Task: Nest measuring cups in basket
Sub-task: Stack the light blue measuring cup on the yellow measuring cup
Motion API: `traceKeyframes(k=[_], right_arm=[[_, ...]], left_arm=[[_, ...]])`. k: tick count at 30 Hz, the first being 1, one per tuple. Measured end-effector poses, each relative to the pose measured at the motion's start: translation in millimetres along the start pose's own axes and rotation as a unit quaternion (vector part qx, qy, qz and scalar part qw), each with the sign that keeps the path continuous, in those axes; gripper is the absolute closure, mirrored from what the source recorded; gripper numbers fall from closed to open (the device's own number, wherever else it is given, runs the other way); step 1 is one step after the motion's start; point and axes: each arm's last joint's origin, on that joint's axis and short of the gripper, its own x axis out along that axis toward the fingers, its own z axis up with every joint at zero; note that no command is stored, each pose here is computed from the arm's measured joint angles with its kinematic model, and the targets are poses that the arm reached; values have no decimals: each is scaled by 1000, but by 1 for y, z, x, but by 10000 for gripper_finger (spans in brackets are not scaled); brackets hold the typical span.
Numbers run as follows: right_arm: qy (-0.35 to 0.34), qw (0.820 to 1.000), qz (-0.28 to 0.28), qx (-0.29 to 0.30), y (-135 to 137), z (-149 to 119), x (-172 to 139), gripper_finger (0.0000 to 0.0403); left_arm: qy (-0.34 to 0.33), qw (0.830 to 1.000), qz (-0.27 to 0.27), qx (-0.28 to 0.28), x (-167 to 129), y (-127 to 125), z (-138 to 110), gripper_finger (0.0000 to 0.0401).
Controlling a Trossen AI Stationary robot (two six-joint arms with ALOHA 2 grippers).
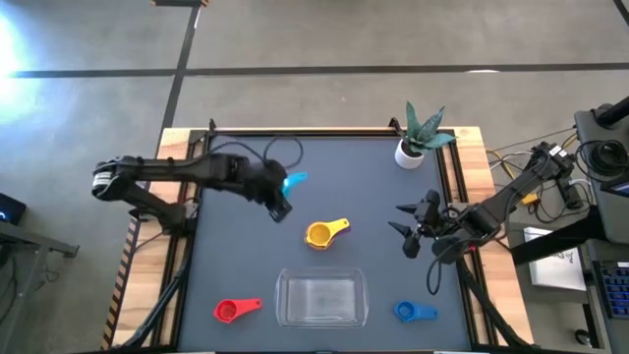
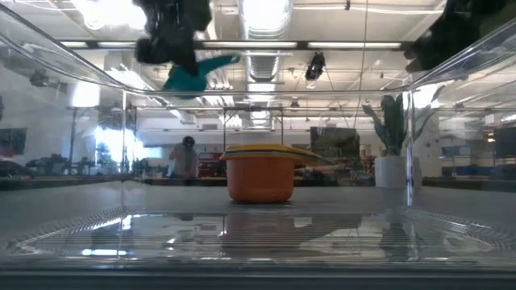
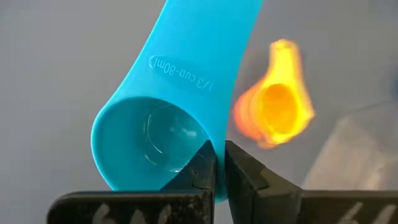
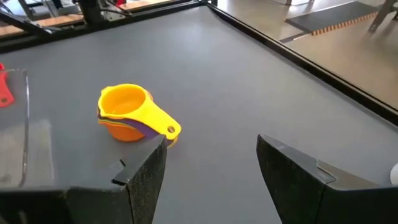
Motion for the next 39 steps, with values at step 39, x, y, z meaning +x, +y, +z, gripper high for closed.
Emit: traceKeyframes(k=[39], right_arm=[[-9,1000,12,12,-3,-12,-2,165]], left_arm=[[36,997,38,48,117,-144,-15,401]])
